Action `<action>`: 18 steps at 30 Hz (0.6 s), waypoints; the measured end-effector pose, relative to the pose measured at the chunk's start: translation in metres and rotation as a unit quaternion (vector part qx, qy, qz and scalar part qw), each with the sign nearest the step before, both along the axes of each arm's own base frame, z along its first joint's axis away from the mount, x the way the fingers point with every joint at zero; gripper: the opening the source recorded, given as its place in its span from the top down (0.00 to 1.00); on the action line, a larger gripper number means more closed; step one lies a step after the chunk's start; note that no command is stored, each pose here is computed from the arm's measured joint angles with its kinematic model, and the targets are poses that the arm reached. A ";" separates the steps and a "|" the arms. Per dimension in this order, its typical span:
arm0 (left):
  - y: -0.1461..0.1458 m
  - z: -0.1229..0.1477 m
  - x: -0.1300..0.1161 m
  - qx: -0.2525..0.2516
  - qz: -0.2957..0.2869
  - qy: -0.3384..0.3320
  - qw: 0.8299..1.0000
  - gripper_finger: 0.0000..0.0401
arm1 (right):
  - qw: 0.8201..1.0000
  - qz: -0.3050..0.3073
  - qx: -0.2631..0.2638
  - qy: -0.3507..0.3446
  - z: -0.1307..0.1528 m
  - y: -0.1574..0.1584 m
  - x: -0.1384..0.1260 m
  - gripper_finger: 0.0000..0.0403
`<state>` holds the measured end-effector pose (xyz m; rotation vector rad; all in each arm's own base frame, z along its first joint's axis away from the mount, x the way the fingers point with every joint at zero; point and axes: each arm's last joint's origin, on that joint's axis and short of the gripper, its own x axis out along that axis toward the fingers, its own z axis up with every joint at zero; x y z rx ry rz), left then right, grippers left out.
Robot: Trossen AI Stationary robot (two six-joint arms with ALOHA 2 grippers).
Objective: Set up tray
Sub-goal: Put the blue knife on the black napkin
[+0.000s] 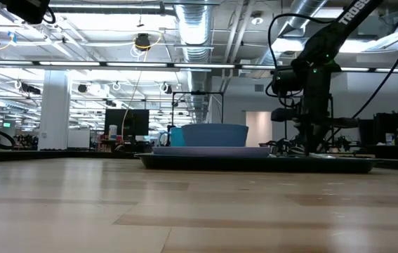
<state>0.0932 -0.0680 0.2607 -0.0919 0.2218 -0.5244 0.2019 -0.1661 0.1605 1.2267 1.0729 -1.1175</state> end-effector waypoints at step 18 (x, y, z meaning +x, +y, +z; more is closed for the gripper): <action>0.000 0.000 0.000 0.002 0.000 -0.002 1.000 0.63 | 0.999 0.030 0.011 0.021 -0.019 -0.002 0.007 0.98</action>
